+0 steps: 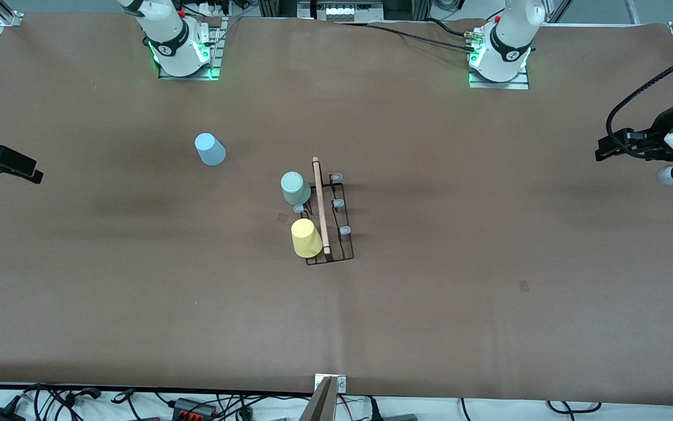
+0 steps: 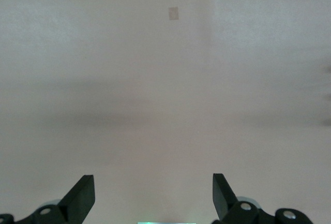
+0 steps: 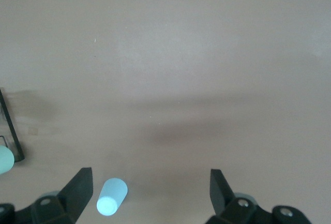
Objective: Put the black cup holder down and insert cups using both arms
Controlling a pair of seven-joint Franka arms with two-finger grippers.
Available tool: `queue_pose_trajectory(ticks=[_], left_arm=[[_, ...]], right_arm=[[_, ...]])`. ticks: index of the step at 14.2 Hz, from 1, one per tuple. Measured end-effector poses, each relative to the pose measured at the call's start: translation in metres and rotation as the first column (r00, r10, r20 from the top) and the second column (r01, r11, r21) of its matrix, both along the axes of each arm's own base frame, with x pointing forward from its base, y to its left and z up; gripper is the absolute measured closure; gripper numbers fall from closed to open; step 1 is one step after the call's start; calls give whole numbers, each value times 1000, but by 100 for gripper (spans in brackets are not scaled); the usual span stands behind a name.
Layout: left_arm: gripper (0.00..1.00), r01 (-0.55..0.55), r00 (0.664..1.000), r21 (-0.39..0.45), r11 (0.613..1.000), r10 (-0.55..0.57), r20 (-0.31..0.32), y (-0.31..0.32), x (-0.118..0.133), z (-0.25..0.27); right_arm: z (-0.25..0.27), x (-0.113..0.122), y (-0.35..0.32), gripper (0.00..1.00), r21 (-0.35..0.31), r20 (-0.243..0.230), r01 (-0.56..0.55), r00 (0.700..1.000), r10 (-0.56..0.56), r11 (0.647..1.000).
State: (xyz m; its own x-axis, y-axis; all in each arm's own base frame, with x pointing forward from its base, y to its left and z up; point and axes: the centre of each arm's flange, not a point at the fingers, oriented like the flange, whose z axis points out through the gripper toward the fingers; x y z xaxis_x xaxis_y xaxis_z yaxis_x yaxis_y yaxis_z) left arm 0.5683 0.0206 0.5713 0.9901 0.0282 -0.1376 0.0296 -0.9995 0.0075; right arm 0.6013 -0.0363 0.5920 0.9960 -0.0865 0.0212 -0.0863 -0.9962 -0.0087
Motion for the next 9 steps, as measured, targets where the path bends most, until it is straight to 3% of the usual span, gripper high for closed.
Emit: queue_pose_trajectory(ticks=[4,9], left_arm=[[0,0,1000,0,1000,0,0,0,0,0],[0,0,1000,0,1000,0,0,0,0,0]], right_arm=[[-1,-35,5,0,6,12,-10,1000,10,1000],[5,-41,9,0,3,28,-54,998,54,999]])
